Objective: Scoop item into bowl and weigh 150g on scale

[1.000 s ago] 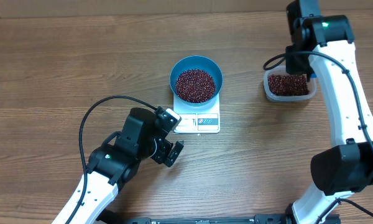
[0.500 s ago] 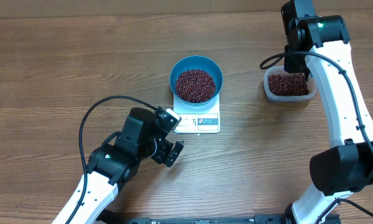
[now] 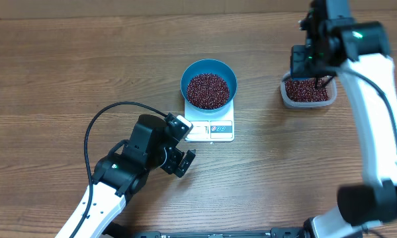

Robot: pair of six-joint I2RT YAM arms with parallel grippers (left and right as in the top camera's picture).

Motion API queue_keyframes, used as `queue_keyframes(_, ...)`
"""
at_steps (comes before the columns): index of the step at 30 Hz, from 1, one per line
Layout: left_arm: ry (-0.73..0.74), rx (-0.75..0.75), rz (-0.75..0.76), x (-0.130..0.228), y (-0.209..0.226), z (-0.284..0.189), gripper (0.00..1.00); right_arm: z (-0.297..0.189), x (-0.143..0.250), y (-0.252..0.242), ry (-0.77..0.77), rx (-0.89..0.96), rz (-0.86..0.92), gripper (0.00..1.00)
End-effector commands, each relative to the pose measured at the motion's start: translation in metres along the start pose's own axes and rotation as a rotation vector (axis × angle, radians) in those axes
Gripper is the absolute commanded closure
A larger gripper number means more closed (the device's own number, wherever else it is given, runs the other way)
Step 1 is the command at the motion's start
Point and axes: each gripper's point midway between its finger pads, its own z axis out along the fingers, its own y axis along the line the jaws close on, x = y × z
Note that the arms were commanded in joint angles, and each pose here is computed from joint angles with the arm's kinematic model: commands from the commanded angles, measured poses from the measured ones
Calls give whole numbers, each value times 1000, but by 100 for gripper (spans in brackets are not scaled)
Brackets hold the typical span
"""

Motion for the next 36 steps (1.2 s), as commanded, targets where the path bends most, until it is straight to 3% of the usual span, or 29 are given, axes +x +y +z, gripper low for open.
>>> queue_keyframes(1, 6, -5, -17, 2, 1, 2, 0, -68, 5, 5, -145, -128, -3, 96)
queue_keyframes(6, 6, -5, -17, 2, 1, 2, 1, -91, 32, 0, -109, -278, -29, 96)
queue_keyframes(12, 6, -5, -17, 2, 1, 2, 0, -77, 52, -14, -58, -371, 3, 96)
queue_keyframes(26, 6, -5, -17, 2, 1, 2, 0, 19, 128, -27, 190, -442, 147, 96)
queue_keyframes(36, 6, -5, -17, 2, 1, 2, 0, 74, 147, -27, 193, -457, 163, 96)
